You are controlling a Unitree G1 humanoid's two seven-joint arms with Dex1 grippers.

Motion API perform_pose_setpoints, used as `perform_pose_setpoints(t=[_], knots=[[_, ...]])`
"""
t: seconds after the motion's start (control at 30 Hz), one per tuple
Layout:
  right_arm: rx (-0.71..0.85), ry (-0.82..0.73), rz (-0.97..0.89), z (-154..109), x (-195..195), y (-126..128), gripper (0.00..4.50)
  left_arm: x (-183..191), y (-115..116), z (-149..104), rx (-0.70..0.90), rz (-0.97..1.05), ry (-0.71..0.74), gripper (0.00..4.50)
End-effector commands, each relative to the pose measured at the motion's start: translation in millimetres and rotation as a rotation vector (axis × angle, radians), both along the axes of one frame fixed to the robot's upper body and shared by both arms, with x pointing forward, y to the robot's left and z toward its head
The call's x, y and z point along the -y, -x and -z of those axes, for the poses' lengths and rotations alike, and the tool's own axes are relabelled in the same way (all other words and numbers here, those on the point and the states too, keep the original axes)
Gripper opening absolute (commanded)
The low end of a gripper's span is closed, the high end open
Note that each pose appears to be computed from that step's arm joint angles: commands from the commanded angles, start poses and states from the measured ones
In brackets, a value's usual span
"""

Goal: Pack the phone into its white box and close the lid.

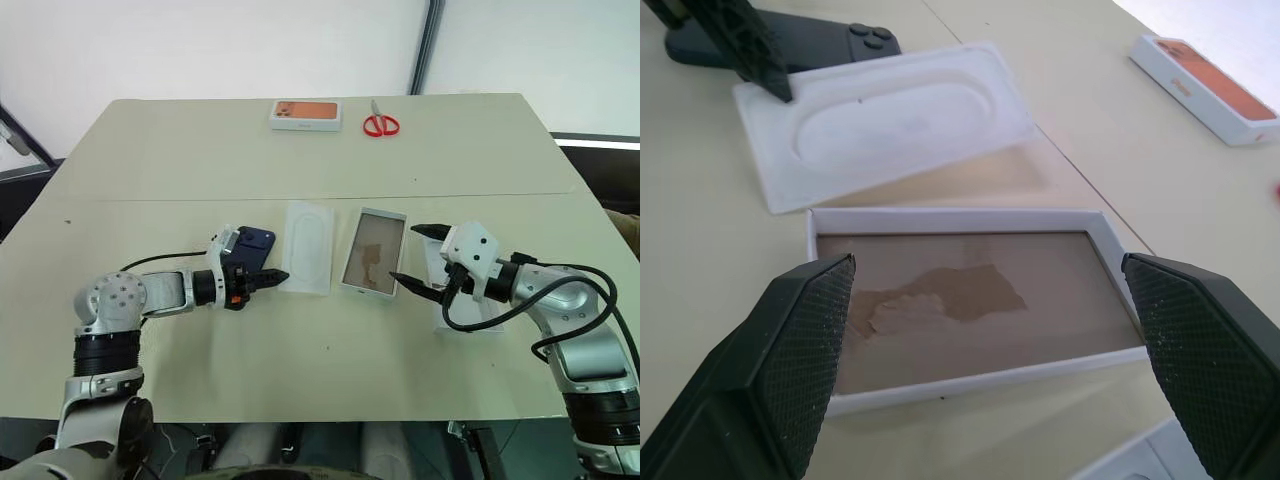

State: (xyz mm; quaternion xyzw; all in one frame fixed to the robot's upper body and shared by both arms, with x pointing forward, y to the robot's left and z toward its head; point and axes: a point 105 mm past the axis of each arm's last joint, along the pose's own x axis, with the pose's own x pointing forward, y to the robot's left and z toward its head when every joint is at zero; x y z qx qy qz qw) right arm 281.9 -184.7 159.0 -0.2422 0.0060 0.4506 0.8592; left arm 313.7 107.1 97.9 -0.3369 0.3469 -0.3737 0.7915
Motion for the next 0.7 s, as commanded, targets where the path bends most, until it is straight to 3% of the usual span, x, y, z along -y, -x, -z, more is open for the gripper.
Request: perform_pose_setpoints(t=[0.03, 0.27, 0.47, 0.57, 0.7], knots=[[-0.010, -0.024, -0.091, -7.2, -18.5, 11.8, 4.50, -9.9, -8.7, -21.6, 0.019, -0.054, 0.117, 0.08], [-0.096, 0.028, -0.164, 13.9, -42.8, 9.5, 4.50, -6.4, -2.2, -29.8, 0.000, -0.008, 0.159, 0.08], [-0.192, 0.111, -0.118, 44.0, -46.3, -4.8, 4.50, -7.2, -0.8, -36.2, 0.010, -0.008, 0.204, 0.08], [-0.218, 0.134, -0.105, 50.5, -46.5, -10.6, 3.66, -11.3, -2.0, -39.2, 0.027, -0.028, 0.195, 0.00], [-0.235, 0.197, -0.107, 65.1, -48.8, -14.3, 1.68, -13.4, -0.1, -42.3, 0.053, -0.029, 0.183, 0.00]])
